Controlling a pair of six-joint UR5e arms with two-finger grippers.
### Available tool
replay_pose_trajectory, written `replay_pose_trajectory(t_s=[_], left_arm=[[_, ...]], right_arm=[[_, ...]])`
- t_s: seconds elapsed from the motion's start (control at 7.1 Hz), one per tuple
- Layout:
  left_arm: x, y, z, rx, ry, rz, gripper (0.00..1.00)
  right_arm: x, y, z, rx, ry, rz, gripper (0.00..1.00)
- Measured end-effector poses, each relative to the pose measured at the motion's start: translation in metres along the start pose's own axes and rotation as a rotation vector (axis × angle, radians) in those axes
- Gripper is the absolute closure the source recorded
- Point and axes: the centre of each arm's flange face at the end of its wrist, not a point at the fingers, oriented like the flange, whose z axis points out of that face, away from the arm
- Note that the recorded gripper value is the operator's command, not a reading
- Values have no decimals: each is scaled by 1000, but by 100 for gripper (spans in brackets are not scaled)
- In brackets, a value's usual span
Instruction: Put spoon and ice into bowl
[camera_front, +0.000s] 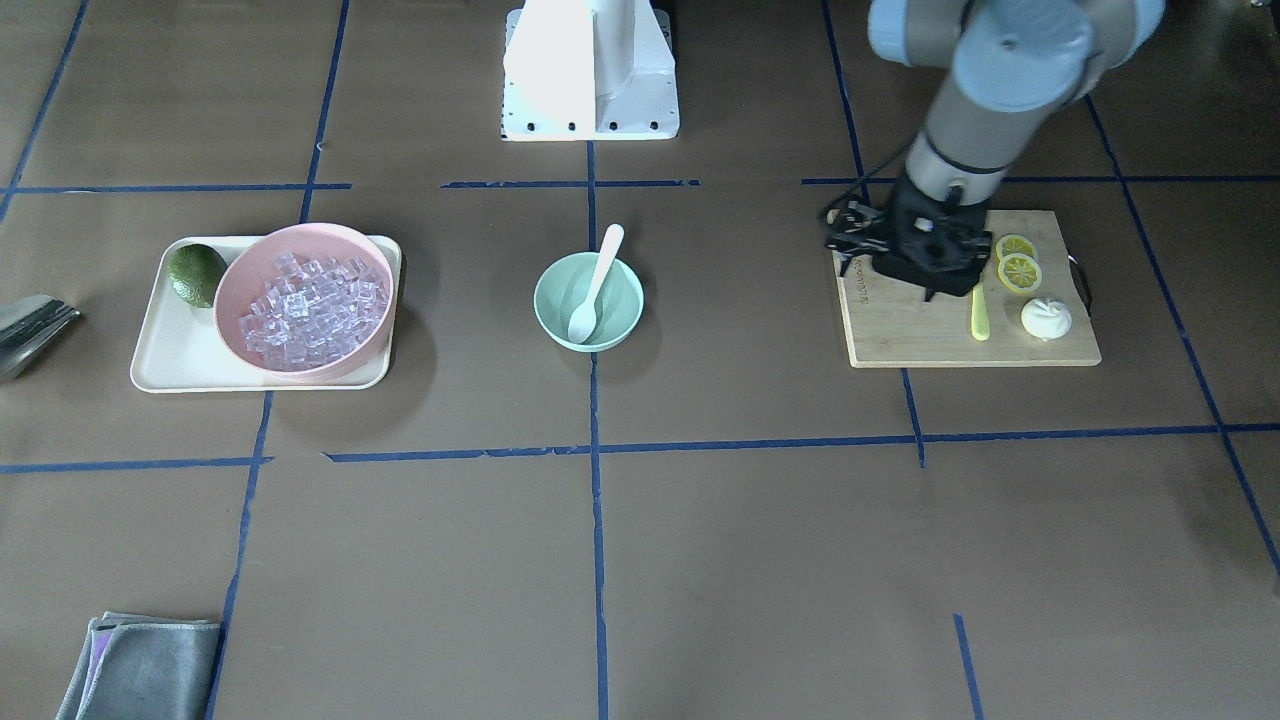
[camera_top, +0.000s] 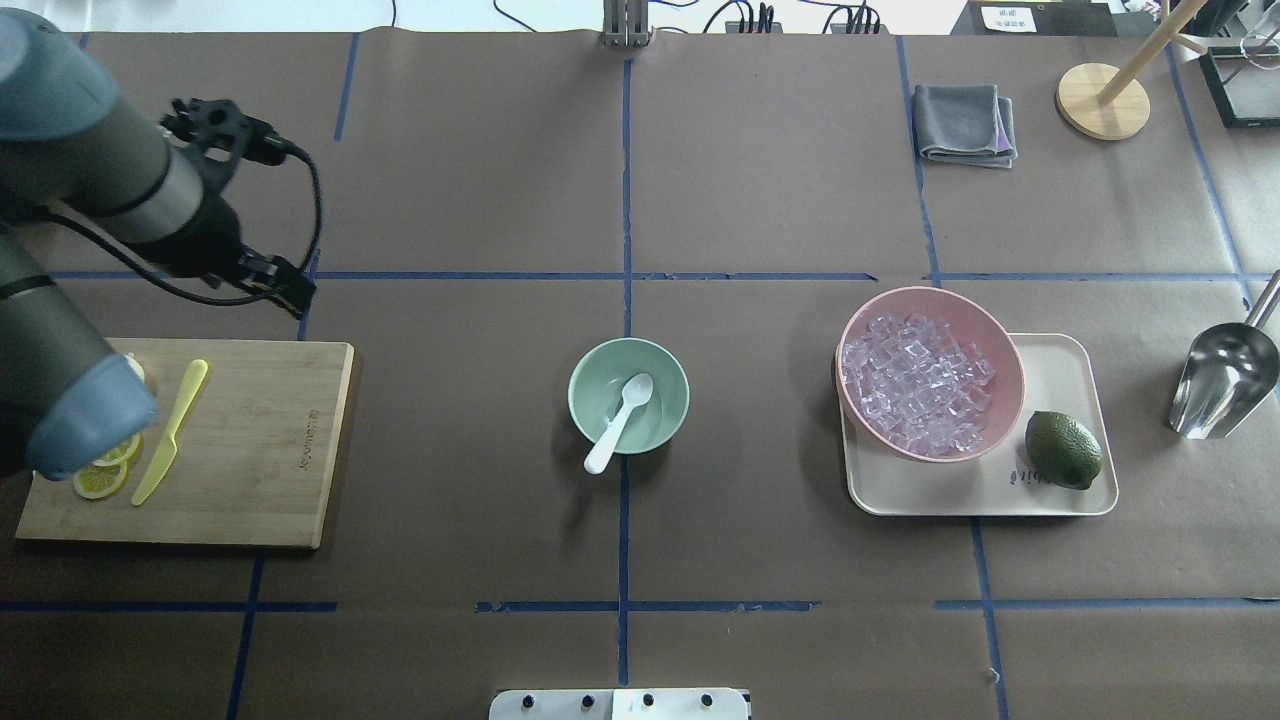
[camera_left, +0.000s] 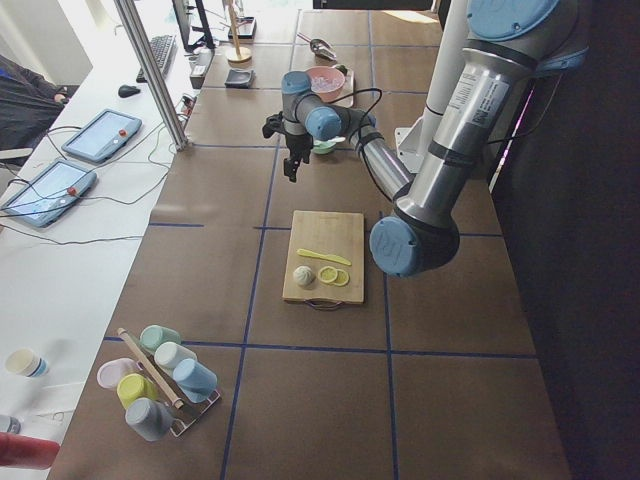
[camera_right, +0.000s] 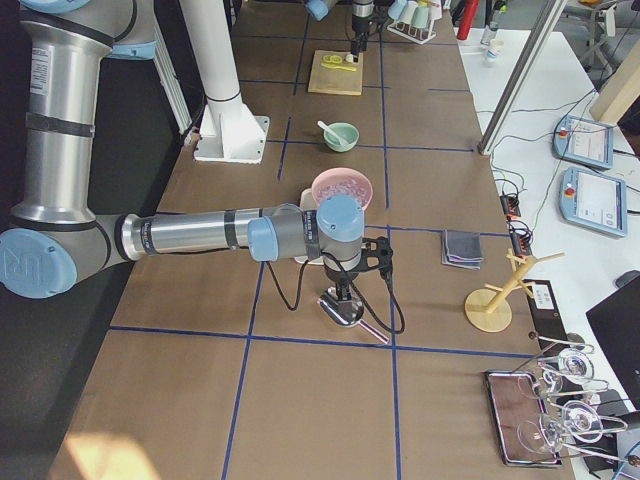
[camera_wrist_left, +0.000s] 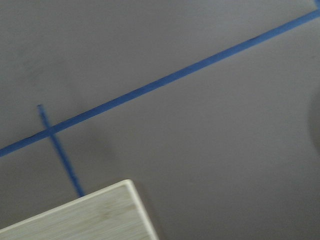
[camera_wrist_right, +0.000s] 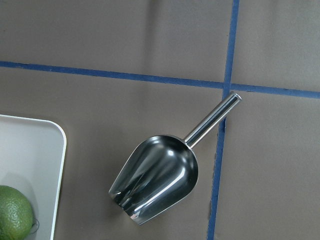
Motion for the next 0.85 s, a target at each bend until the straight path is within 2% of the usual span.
replay_pose_trajectory(t_s=[0.14,0.42,0.7,0.85], left_arm=[[-72,14,-17,-4,-5,-35,0],[-218,59,-47,-14,39,-56,0],[-323,146,-33,-63,78,-200,0],[-359,179,-26,-69,79,-277,0]], right_arm=[[-6,-6,-2,7,-3,-7,0],[-30,-25,-8,21,-12,-28,0],[-74,-47,-10,31,-26,-30,0],[-98,-54,-12,37,-35,-44,1]])
